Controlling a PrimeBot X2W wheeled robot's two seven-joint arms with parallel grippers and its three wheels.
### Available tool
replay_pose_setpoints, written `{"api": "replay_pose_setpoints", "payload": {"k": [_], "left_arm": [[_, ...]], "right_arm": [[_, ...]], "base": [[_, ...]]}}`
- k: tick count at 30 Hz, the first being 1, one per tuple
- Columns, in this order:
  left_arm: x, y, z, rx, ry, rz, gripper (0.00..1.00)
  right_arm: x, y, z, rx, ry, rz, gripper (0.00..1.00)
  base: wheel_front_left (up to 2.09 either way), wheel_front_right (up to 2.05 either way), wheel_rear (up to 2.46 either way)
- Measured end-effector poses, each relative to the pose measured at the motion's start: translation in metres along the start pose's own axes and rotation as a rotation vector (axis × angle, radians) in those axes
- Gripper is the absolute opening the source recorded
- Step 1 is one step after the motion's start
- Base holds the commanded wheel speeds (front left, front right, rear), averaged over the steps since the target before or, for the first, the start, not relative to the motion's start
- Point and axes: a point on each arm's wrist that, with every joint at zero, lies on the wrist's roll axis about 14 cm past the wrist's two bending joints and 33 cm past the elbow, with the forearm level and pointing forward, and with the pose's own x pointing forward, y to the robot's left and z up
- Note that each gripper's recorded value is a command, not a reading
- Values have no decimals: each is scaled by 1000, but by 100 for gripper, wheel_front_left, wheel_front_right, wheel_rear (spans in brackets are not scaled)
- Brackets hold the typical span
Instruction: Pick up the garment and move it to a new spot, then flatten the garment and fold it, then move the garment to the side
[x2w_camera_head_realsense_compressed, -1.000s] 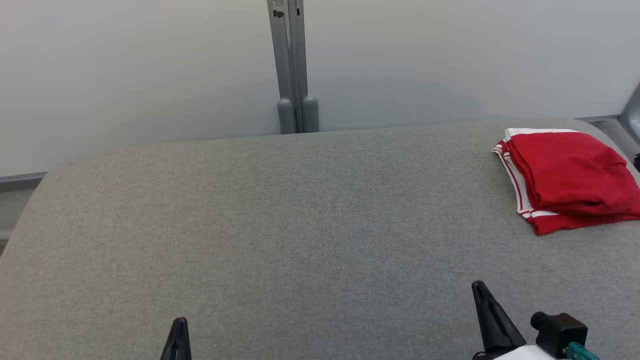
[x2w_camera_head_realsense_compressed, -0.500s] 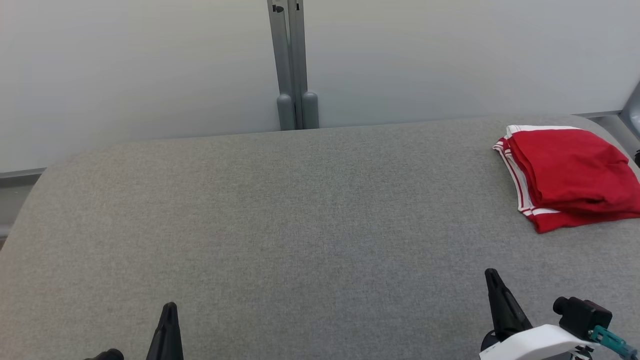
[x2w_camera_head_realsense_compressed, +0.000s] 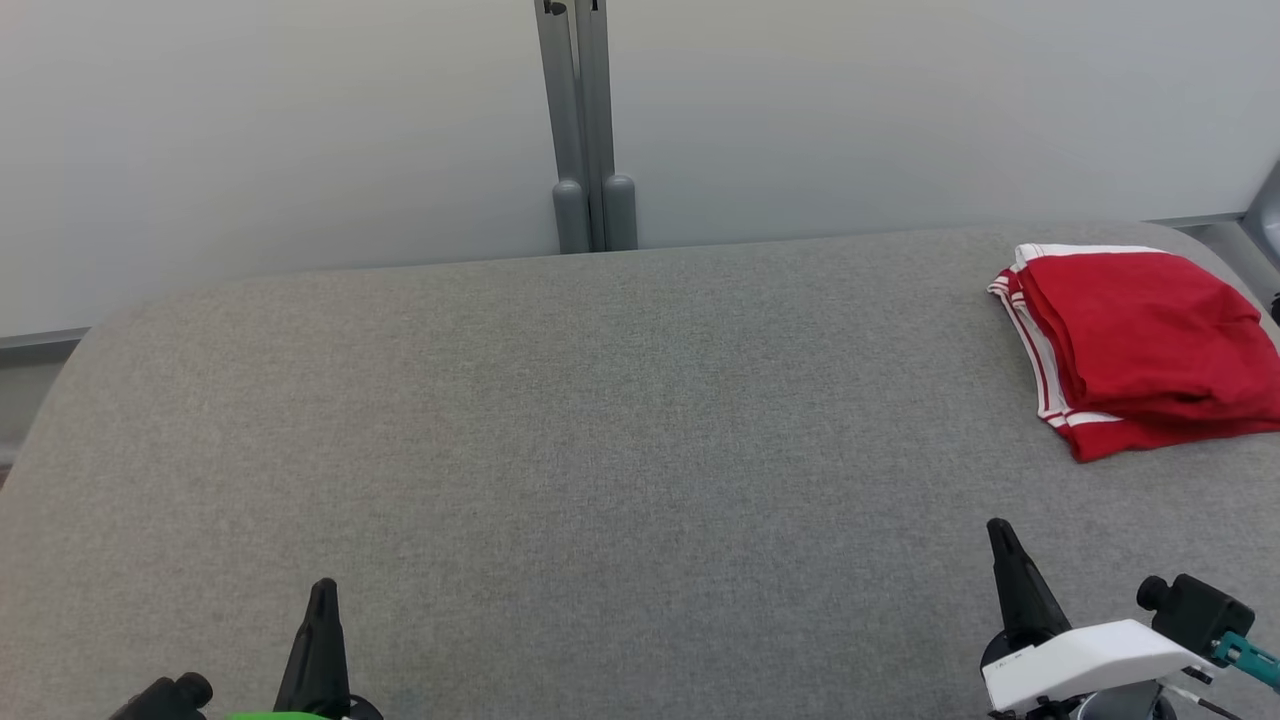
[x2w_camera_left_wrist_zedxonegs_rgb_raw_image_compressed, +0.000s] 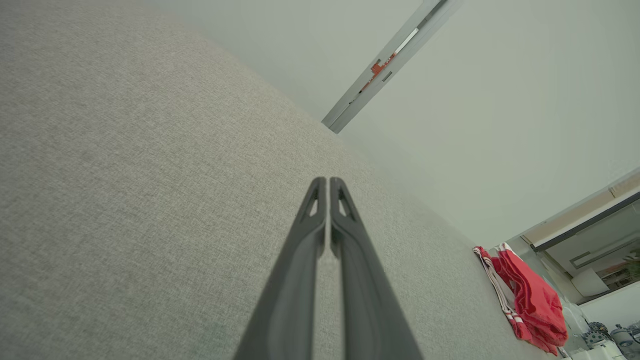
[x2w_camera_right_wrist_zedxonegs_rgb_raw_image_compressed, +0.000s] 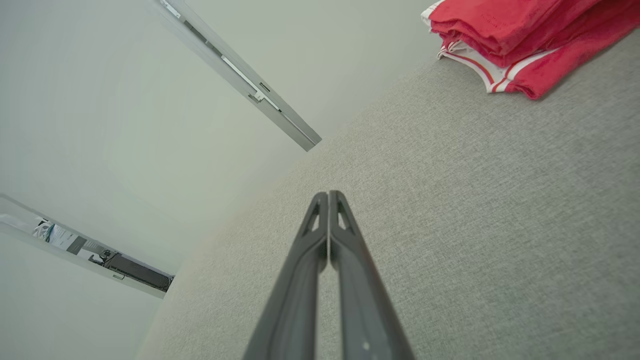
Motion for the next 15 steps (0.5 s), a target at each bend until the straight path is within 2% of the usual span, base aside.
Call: {"api": "replay_pose_setpoints", "payload": {"k": [15], "left_arm": [[14, 2, 6, -187, 5, 6, 0]], "right_arm": [[10, -8, 8, 186, -9, -32, 0]], "base": [[0, 0, 0]]}}
